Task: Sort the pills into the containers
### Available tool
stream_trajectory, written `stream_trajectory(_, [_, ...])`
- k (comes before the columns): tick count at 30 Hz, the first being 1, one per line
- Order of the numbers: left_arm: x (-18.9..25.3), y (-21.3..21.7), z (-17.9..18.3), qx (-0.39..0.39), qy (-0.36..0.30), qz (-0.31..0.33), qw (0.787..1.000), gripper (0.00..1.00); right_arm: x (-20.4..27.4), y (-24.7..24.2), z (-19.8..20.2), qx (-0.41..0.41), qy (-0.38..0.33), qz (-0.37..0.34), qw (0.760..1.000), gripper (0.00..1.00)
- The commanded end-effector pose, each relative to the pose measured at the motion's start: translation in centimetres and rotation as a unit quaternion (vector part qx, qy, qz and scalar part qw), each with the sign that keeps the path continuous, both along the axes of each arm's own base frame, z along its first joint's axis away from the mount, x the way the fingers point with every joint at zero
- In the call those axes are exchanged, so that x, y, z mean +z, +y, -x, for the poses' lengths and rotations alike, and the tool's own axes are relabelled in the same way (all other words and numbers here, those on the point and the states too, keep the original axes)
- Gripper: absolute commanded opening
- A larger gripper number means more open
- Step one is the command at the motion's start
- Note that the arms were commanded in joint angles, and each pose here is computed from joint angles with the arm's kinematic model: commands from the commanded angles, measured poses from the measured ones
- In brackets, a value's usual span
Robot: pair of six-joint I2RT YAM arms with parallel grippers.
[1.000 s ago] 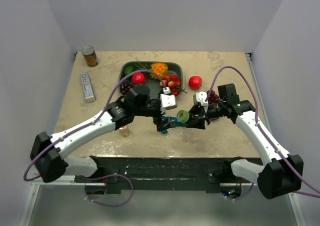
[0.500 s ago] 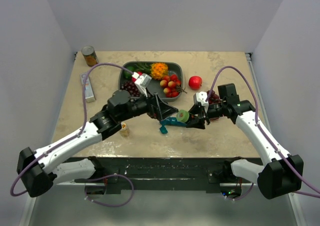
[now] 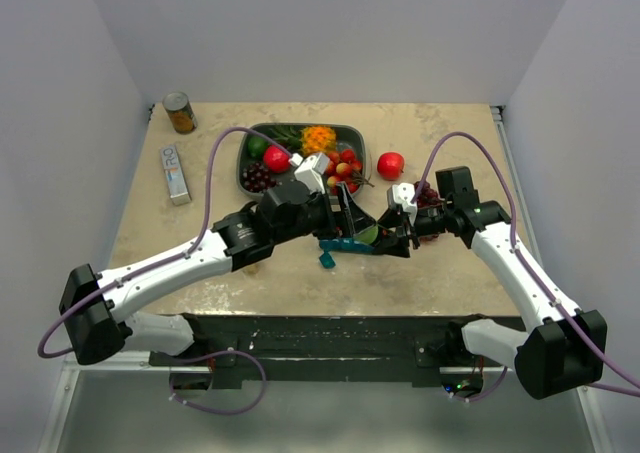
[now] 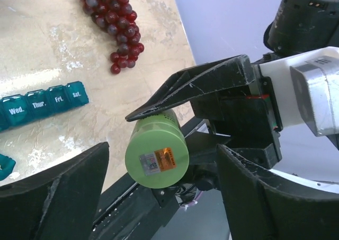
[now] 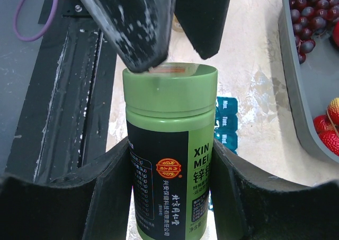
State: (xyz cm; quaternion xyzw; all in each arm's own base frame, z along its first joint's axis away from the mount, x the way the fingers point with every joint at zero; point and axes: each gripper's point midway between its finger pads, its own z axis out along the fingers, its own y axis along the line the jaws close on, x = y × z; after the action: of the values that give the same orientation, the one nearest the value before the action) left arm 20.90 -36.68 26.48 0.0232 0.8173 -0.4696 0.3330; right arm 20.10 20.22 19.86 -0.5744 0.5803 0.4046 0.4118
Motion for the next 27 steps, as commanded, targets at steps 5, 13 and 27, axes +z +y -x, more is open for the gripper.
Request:
stream_trajectory(5, [1.0,-1.2,-0.6,0.001,-0.006,0.0,1.0,0.79,1.8,0.4,-0.2,0.009,-0.025,-0.022,0.999,0.0])
stream_trajectory(13, [0.1,-2.0,0.4,-0.048,-0.018,-0.027,0.998,0.55,1.8,0.4,-0.2,0.008,-0.023,-0.022,0.999,0.0])
stream_trajectory(27, [-5.4,-0.6,6.0,-0.511,-0.392,-0.106,0.758,0.05,2.0,0.4,0.2,0.015,-0.027,-0.025,0.999,0.0])
